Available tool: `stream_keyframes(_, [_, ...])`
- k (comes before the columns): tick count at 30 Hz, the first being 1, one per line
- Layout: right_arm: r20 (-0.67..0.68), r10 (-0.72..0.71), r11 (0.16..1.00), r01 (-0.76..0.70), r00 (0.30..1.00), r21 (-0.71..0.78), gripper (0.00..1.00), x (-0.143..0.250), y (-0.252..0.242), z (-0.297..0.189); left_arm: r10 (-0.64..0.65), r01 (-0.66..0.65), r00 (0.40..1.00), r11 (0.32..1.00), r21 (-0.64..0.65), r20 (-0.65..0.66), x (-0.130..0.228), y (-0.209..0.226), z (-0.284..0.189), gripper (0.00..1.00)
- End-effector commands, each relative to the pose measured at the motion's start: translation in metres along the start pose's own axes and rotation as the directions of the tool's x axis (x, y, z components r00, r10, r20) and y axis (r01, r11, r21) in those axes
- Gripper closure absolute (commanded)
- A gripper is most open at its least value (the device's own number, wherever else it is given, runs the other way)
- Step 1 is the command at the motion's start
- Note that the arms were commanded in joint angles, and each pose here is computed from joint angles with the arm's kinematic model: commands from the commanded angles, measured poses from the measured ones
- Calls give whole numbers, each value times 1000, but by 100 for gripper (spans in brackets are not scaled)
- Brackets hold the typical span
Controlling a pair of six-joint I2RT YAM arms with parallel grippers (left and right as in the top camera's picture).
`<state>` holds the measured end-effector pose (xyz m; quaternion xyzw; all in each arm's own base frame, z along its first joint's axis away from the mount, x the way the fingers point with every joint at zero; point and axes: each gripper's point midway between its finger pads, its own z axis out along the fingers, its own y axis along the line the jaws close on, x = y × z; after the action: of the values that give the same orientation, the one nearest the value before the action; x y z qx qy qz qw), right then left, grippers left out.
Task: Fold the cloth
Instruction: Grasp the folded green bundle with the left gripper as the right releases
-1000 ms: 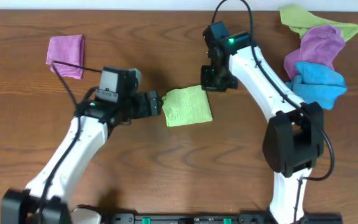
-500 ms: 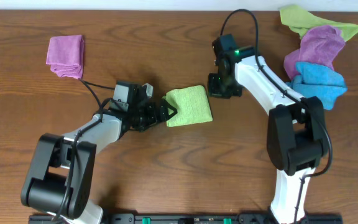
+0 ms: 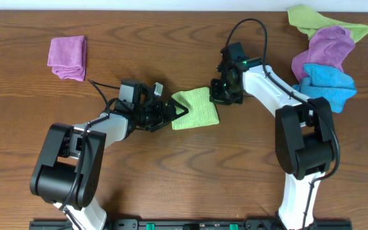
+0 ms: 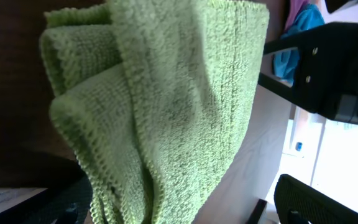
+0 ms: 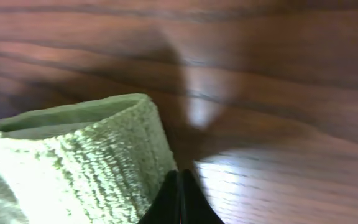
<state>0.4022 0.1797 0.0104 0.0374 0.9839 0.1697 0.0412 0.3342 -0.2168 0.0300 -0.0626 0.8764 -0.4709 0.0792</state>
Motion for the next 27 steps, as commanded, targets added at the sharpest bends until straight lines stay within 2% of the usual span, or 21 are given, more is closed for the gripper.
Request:
stream_keyframes(1, [-35,-4,999,3,999,-47,98,9,13,8,-114,110,993,986,-123,-22,18,47,12,3])
stream_keyframes(5, [-33,0,999,-1,999,-52,98,8,13,7,-130,125,991,983,-133,-32,21,53,15,0])
stream_keyframes(8, [-40,3,999,-6,999,-52,98,9,12,7,-143,137,989,980,-142,-34,23,57,16,16])
stream_keyframes(12, [-48,1,998,-4,999,-69,98,10,15,7,-157,151,987,977,-152,-32,24,60,17,32])
stream_keyframes(15, [-50,1,997,-4,999,-74,98,11,16,7,-169,163,985,975,-154,-28,23,60,17,37])
stream_keyframes(17, [-55,0,997,-4,998,-83,98,12,18,7,-174,168,984,974,-154,-28,24,60,17,44])
stream_keyframes(22, [-69,-3,995,-4,998,-98,98,15,21,7,-179,174,984,973,-151,-22,22,59,17,71])
stream_keyframes(27, [-83,-19,993,9,996,-115,99,19,24,2,-153,152,988,984,-97,-11,6,44,16,89])
